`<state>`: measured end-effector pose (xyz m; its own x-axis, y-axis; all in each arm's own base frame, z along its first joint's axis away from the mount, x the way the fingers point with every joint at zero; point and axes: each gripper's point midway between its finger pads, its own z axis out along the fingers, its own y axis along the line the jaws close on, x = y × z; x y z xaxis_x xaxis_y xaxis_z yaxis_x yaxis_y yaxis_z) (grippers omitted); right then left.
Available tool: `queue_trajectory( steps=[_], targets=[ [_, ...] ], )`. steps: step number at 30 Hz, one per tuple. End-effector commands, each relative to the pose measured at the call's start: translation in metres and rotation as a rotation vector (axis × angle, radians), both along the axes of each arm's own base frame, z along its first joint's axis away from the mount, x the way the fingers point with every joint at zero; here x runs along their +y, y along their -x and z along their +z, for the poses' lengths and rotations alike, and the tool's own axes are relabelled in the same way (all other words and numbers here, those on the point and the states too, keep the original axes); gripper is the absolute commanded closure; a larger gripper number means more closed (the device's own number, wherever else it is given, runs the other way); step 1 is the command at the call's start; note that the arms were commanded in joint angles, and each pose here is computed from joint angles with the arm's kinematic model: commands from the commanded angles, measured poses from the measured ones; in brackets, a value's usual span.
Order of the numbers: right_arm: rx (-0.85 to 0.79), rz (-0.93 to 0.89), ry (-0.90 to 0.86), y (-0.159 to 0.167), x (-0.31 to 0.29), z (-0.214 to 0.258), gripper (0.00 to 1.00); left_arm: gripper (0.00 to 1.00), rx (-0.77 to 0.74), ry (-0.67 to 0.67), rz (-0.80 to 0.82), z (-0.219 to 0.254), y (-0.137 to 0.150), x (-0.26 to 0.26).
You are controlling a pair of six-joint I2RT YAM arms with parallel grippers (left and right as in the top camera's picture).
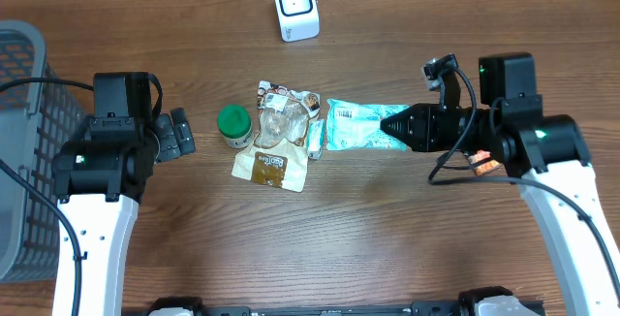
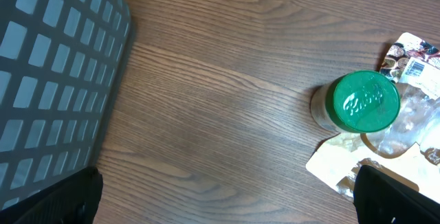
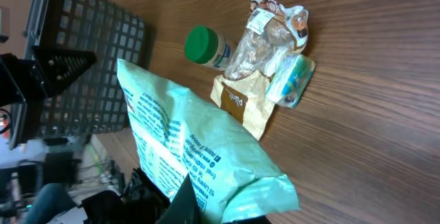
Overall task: Scan the item barcode
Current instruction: 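Lift the green pack and swing it toward the scanner, then hold the green pack in front of the white scanner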
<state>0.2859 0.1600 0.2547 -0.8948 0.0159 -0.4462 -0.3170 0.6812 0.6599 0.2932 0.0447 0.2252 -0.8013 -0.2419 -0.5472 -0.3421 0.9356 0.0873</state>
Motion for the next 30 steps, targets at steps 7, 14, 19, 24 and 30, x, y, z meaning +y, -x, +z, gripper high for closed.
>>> queue_trajectory(
  steps=[7,14,19,24,30],
  targets=[
    [-0.145,-0.012,0.143,0.007,0.017,0.046,0.96,0.00,0.005,-0.018,-0.007,0.000,0.000,0.003],
    [-0.152,-0.048,0.068,0.004,0.027,0.071,0.96,0.00,0.005,-0.018,-0.007,0.000,0.000,0.003],
    [-0.041,-0.139,-0.013,-0.002,0.032,0.072,0.96,0.00,0.005,-0.018,-0.007,0.000,0.000,0.003],
    [-0.022,-0.091,-0.057,-0.015,0.047,0.068,0.96,0.00,0.005,-0.018,-0.007,0.000,0.000,0.003],
    [-0.040,-0.106,0.024,-0.038,0.045,0.069,0.96,0.00,0.005,-0.018,-0.007,0.000,0.000,0.003]
  ],
)
